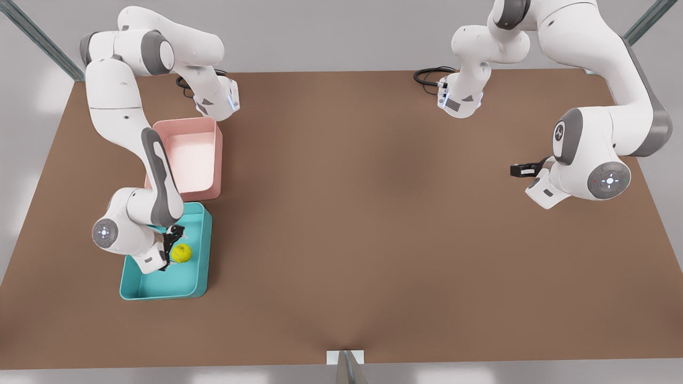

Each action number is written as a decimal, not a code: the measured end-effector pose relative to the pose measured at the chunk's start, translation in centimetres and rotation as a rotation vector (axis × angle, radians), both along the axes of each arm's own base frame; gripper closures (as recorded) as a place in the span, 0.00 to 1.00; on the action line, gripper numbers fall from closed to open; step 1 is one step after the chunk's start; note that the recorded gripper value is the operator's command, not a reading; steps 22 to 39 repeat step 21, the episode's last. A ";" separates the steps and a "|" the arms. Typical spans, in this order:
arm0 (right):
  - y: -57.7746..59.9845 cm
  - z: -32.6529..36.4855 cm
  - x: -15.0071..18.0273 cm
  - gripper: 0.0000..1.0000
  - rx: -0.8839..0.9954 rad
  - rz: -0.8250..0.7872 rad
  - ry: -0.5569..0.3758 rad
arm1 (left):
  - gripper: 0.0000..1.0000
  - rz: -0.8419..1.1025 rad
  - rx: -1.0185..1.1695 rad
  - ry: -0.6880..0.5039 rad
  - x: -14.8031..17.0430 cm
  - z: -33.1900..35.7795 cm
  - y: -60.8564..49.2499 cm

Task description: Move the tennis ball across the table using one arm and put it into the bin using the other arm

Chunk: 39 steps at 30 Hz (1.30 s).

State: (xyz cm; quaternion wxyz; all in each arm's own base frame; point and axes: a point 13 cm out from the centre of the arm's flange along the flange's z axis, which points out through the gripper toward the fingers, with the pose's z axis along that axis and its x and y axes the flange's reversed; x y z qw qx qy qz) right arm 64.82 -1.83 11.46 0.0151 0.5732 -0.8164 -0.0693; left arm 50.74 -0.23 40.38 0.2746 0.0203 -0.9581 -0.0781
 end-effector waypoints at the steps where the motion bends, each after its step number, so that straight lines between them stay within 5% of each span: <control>1: 0.1 0.3 0.0 0.00 0.001 0.004 -0.003 | 0.00 0.005 -0.018 0.028 -0.6 -0.1 -0.5; 4: 0.6 3.8 0.8 0.00 0.007 -0.045 -0.003 | 0.00 -0.010 -0.052 0.070 -1.6 0.5 -2.4; 9: 10.3 22.6 4.9 0.00 -0.075 -0.141 -0.037 | 0.00 -0.020 -0.053 0.031 -0.8 1.0 -2.7; 14: 3.1 37.0 -6.1 0.00 -0.160 -0.504 0.015 | 0.00 -0.068 -0.044 -0.034 0.2 2.4 -4.4; 21: 3.3 37.1 -11.8 0.00 -0.215 -0.793 0.135 | 0.00 -0.087 -0.053 -0.039 0.4 2.2 -5.6; 39: 3.3 37.1 -11.8 0.00 -0.215 -0.793 0.135 | 0.00 -0.087 -0.053 -0.039 0.4 2.2 -5.6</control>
